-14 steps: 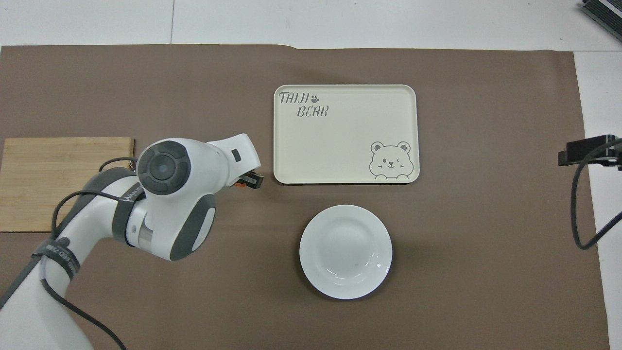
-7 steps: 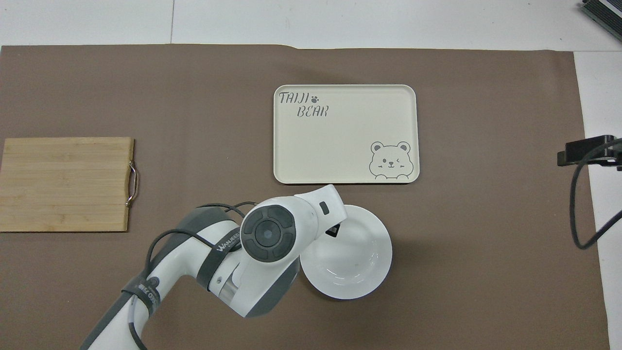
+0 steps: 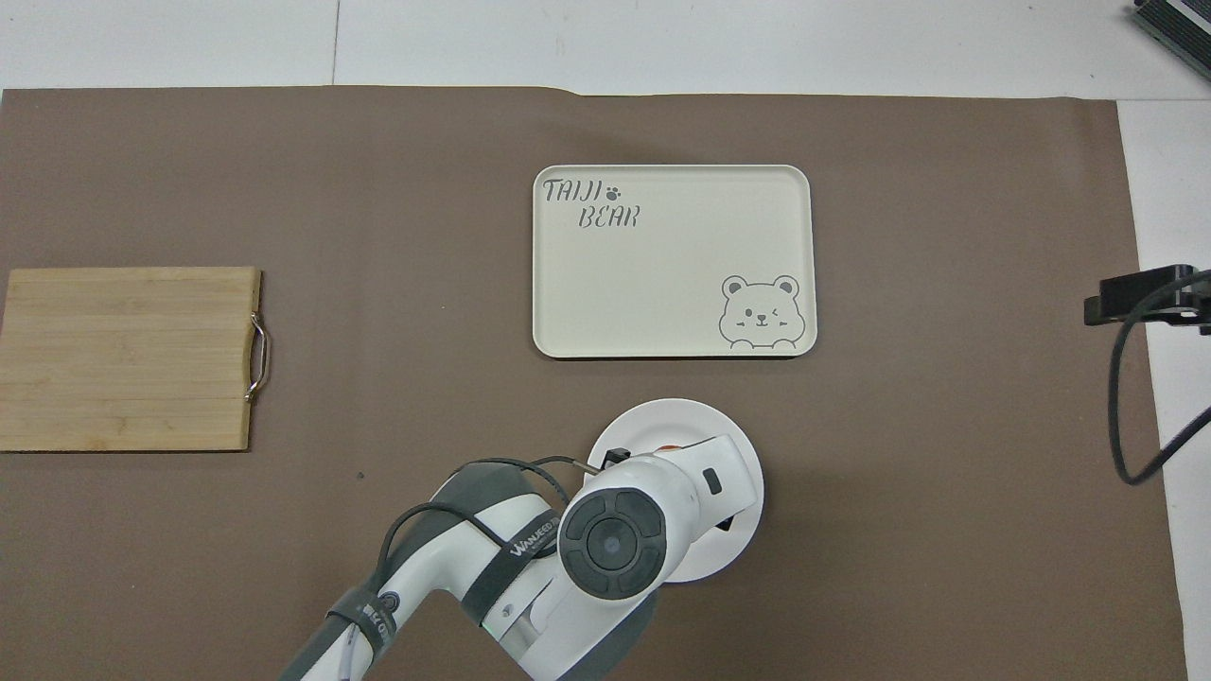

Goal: Place orange and plate with both arms
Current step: 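Release the orange onto the plate while the right gripper reaches inward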

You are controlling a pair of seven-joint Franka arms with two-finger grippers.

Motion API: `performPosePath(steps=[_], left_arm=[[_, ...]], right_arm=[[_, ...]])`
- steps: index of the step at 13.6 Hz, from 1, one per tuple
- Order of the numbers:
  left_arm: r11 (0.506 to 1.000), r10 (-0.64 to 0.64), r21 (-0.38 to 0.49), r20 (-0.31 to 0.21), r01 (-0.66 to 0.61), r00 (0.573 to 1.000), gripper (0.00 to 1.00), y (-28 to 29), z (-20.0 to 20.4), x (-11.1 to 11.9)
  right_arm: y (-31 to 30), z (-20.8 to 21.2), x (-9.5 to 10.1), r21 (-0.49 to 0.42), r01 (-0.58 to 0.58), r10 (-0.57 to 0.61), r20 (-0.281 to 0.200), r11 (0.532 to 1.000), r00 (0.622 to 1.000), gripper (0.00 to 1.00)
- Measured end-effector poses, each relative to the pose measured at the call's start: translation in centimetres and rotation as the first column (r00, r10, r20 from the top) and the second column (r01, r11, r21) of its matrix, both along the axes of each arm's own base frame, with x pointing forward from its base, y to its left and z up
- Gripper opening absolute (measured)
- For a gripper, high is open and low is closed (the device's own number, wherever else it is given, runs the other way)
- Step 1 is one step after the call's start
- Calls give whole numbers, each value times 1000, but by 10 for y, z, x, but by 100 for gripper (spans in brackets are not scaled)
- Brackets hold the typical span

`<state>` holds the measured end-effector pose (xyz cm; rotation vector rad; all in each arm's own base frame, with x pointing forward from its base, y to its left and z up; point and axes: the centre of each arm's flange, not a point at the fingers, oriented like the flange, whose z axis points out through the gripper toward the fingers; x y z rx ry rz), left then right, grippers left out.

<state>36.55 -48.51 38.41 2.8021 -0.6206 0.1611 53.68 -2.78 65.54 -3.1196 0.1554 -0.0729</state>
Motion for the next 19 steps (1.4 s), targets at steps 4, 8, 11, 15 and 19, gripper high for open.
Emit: performPosePath(steps=[4,8,11,15,19], left_arm=[[998,45,-35,-21,-46,999,100,-1,0,3],[998,53,-29,-29,-54,998,100,1,1,4],[996,92,20,-76,-91,993,100,33,21,31],[973,180,145,19,-181,983,100,168,92,112],[962,167,213,47,-173,985,100,283,106,160]], right_arm=[[0,0,0,0,0,0,-1,1000,1000,100],[0,-1,0,0,0,0,-3,1000,1000,100],[0,-3,0,0,0,0,-6,1000,1000,100],[3,-11,-2,7,-31,31,-24,1000,999,100],[13,-53,-9,97,-129,138,-90,987,986,100]])
